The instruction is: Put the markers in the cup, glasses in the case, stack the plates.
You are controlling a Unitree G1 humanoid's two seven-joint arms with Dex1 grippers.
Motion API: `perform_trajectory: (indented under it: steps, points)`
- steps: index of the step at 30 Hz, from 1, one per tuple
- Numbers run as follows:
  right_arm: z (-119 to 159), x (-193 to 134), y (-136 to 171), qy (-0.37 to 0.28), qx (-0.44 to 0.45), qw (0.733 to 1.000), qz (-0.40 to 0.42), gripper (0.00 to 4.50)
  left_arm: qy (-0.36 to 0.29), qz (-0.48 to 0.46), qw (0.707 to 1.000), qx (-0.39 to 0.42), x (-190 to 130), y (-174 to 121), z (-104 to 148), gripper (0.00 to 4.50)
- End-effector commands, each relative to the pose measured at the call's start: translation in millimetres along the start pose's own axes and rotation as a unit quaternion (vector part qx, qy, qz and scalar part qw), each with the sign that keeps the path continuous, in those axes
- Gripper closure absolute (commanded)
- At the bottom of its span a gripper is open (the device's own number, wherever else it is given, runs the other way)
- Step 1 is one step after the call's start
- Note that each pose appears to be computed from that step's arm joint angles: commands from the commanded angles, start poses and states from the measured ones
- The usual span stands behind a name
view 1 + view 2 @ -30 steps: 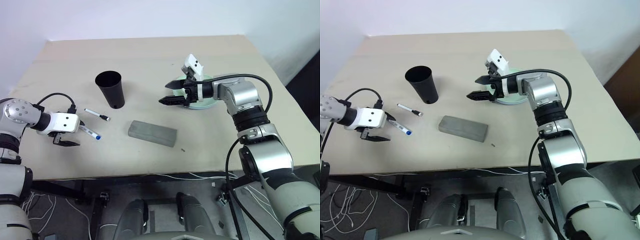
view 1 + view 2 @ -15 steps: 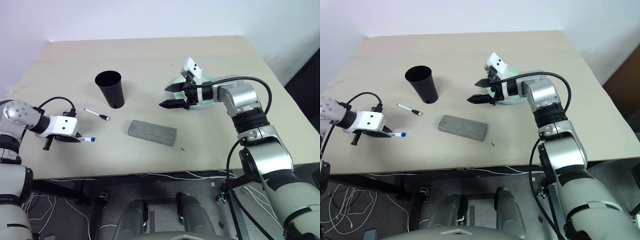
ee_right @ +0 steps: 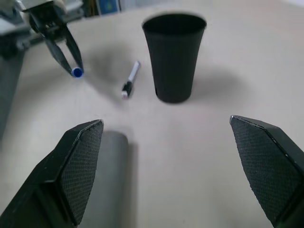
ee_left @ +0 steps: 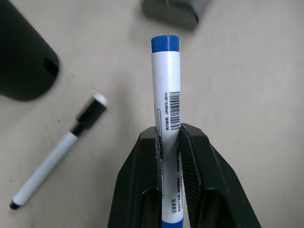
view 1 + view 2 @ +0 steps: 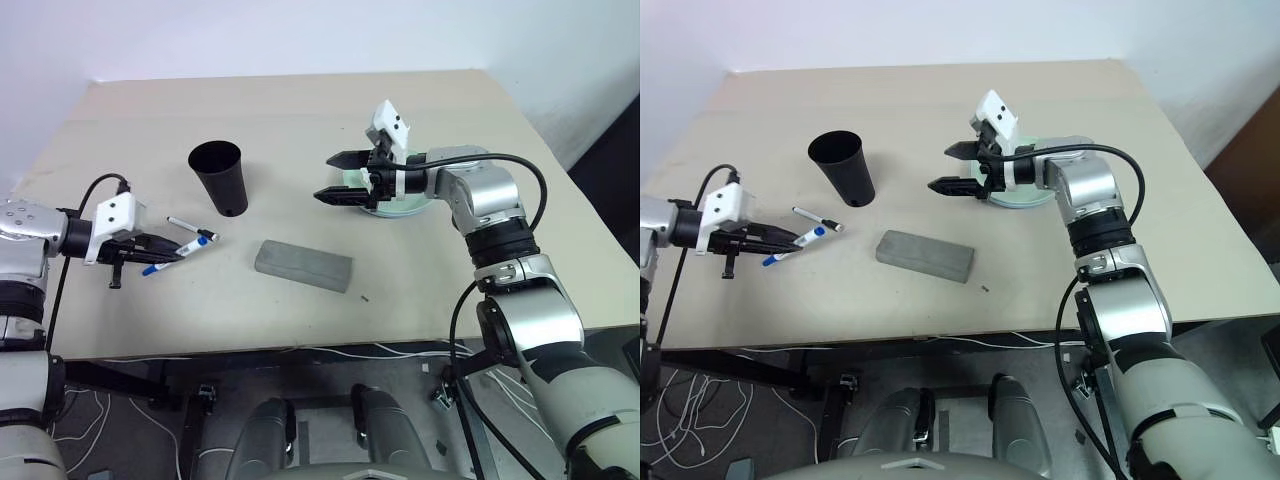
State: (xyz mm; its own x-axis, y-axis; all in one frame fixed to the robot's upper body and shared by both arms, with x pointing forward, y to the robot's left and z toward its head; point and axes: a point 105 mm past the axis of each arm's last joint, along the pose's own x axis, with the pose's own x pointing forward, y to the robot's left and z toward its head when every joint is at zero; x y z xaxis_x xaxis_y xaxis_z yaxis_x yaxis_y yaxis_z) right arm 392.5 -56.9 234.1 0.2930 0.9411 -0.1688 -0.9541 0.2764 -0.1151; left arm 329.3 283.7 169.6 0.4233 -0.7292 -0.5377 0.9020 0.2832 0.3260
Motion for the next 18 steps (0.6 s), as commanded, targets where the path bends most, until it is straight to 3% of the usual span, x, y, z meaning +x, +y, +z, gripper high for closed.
perform_trajectory:
  steps: [1, 12, 18]
  points:
    - [36, -9, 11, -0.056, -0.054, 0.997, 0.024, 0.0, -0.055, 0.082, 0.995, 0.004, -21, 15, 24, 4.24]
    - [29, -16, 25, -0.052, -0.036, 0.996, 0.06, 0.0, -0.139, 0.145, 0.977, -0.071, -54, -4, 39, 4.24]
    - [23, -10, 27, -0.033, -0.018, 0.997, 0.07, 0.0, -0.207, 0.201, 0.955, -0.071, -65, 0, 68, 4.24]
